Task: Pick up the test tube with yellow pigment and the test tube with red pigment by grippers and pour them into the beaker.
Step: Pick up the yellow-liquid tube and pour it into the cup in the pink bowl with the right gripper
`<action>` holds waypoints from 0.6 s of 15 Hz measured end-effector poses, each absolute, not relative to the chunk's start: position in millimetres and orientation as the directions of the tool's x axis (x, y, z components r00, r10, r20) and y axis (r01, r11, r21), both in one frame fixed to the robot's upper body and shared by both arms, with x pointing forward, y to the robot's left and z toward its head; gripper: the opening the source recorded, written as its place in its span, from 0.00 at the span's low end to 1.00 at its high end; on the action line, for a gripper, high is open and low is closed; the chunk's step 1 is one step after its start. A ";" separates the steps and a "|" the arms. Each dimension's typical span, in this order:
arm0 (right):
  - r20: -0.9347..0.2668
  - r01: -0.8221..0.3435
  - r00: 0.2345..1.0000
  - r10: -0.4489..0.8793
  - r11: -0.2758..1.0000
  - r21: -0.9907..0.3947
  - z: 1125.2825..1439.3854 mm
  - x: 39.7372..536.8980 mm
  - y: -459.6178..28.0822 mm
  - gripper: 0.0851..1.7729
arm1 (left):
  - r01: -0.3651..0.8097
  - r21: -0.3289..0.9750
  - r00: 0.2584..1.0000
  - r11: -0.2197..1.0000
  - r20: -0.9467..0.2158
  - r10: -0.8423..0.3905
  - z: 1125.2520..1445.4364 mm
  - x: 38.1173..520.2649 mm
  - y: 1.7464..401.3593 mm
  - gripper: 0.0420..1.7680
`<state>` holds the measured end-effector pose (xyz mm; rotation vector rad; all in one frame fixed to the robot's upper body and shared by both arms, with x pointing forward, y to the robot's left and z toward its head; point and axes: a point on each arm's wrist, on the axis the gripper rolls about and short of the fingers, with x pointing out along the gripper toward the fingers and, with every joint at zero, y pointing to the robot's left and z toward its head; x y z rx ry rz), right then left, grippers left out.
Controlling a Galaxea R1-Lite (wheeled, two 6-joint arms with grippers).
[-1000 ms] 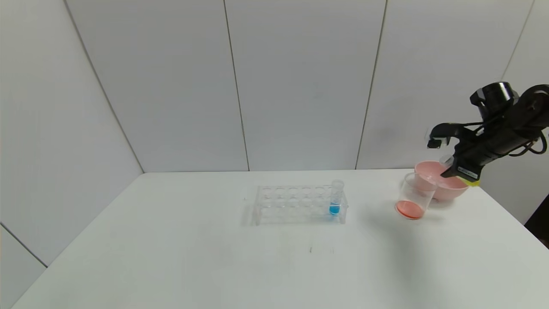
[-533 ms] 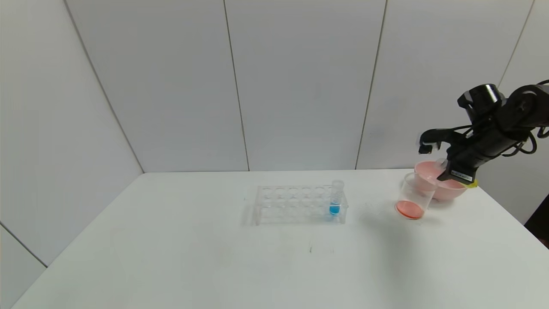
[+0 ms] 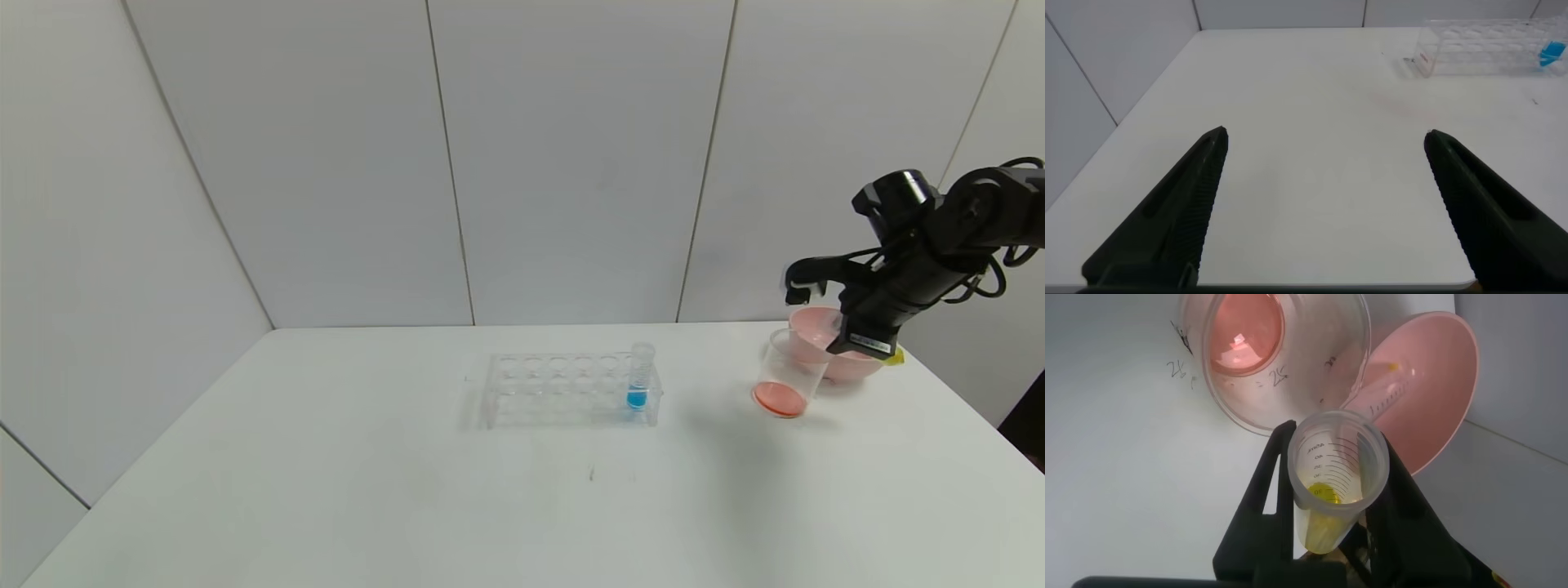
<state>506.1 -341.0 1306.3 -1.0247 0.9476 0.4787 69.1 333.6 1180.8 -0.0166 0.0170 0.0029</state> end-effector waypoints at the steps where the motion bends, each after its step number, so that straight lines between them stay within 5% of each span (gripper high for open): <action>1: -0.844 -0.726 0.528 -0.093 0.466 -0.505 1304.8 506.8 -340.5 0.28 | -0.003 -0.017 1.000 1.000 -0.017 0.003 1180.8 69.1 333.6 0.97; 9: -0.834 -0.718 0.528 -0.157 0.441 -0.538 1300.5 510.5 -330.9 0.28 | -0.003 -0.017 1.000 1.000 -0.017 0.003 1180.8 69.1 333.6 0.97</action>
